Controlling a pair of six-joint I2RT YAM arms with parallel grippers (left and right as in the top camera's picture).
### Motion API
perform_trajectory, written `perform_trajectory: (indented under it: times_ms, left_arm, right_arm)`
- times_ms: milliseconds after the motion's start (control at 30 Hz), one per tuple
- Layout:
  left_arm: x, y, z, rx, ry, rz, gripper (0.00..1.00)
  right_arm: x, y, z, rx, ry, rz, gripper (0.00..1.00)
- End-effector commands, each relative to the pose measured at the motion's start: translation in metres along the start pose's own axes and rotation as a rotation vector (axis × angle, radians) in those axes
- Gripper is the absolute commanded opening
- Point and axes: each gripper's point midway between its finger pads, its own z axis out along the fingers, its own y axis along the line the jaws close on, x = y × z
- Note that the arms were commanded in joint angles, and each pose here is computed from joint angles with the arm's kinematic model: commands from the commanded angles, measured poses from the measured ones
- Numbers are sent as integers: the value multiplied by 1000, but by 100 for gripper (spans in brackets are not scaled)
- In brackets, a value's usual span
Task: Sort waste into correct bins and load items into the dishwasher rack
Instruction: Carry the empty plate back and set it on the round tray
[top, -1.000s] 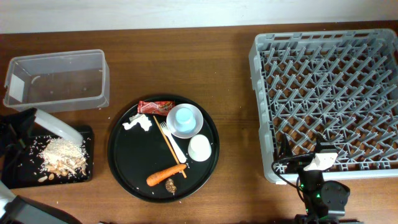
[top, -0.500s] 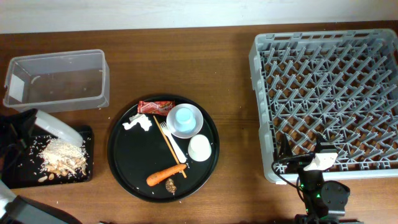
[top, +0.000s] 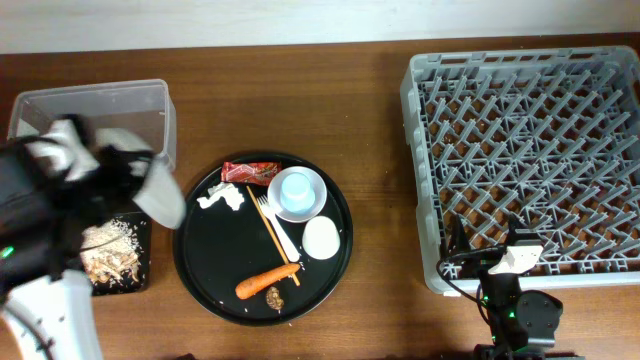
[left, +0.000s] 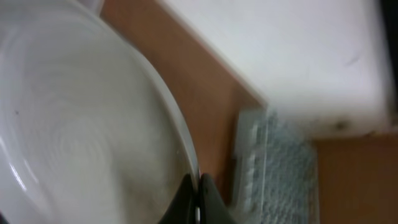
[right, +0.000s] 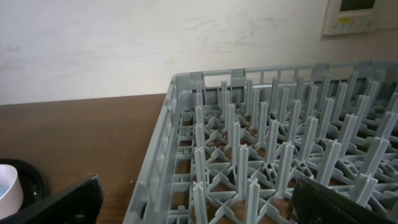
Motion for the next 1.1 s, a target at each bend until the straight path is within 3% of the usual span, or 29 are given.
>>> perform_trajectory:
  times_ms: [0, 133, 233, 667, 733, 767, 800, 1067]
  left_arm:
    - [40, 3, 25, -169, 115, 148, 1]
    - [105, -2, 42, -306, 304, 309, 1]
    - [131, 8, 53, -448, 356, 376, 1]
    - [175, 72, 162, -703, 570, 408, 1]
    - [176, 74, 171, -700, 567, 409, 2]
    - [175, 73, 173, -694, 560, 410, 13]
    - [175, 72, 175, -689, 554, 410, 15]
    - [176, 72, 161, -719, 588, 408, 17]
  right_arm:
    - [2, -4, 0, 16, 1, 0, 99]
    - [2, -4, 0, 16, 1, 0, 99]
    - [2, -4, 0, 16, 1, 0, 99]
    - [2, -4, 0, 16, 1, 0, 99]
    - [2, -4, 0, 16, 1, 0, 99]
    - [2, -4, 0, 16, 1, 0, 99]
    - [2, -4, 0, 16, 1, 0, 99]
    - [2, -4, 0, 16, 1, 0, 99]
